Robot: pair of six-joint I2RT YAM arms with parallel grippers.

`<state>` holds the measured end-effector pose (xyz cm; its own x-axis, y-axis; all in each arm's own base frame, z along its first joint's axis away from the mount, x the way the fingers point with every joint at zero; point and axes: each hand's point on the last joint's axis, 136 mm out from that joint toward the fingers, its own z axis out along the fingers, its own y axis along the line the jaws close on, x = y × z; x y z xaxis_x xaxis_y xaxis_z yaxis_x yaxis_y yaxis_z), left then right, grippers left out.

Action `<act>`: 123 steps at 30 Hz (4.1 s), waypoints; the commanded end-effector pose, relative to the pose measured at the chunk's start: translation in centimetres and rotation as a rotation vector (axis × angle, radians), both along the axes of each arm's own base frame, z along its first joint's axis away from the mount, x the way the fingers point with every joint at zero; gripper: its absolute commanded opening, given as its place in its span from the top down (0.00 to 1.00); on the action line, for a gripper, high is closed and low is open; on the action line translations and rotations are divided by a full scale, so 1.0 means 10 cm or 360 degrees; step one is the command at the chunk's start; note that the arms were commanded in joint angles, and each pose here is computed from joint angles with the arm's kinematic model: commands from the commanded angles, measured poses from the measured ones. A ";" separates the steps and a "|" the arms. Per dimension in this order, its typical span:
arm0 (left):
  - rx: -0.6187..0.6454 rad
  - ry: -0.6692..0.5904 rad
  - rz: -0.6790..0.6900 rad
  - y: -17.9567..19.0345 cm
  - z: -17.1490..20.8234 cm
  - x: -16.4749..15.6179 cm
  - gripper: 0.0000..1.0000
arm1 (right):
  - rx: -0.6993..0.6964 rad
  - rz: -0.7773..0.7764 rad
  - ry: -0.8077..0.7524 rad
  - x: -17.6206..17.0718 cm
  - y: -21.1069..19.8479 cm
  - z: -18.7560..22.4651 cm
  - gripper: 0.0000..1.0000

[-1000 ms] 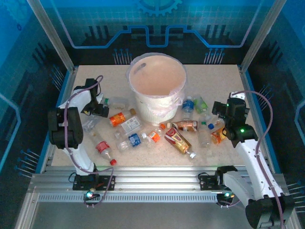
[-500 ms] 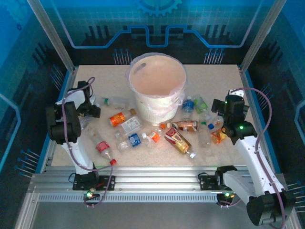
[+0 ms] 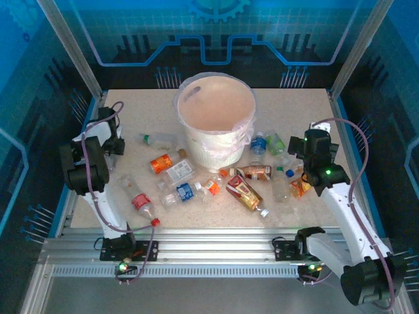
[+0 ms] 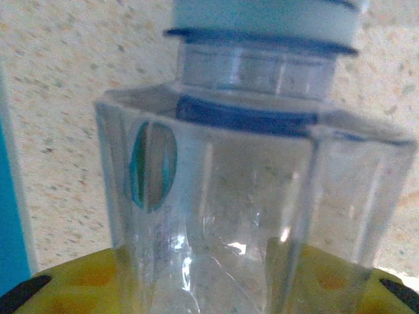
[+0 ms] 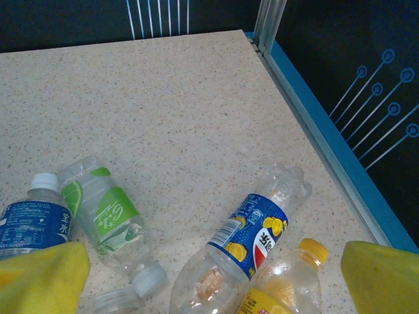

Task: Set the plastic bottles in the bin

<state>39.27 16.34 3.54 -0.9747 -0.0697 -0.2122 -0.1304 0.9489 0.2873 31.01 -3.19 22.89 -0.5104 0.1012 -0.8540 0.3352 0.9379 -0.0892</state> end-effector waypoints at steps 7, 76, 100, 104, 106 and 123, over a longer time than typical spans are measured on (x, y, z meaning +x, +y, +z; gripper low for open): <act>0.0307 -0.0537 0.0074 0.18 1.25 0.37 0.70 | 0.0009 0.0000 -0.0034 0.03 0.05 0.13 0.00; -0.1003 -0.1058 -0.1275 -4.81 2.55 0.72 0.73 | 0.0141 -0.0055 0.0223 -0.13 0.10 0.16 0.00; -0.0565 -0.0642 -0.1315 -4.57 1.71 0.88 0.71 | 0.0133 -0.0102 0.0313 -0.19 0.06 0.05 0.00; -0.0523 -0.0585 -0.1335 -4.56 1.54 0.90 0.69 | 0.0125 -0.0117 0.0333 -0.18 0.05 0.02 0.00; -0.0502 -0.0567 -0.1344 -4.55 1.48 0.91 0.69 | 0.0119 -0.0141 0.0349 -0.18 0.03 0.02 0.00; -0.0336 -0.0497 -0.1379 -4.50 1.09 1.09 0.46 | 0.0116 -0.0224 0.0508 -0.23 0.00 -0.19 0.00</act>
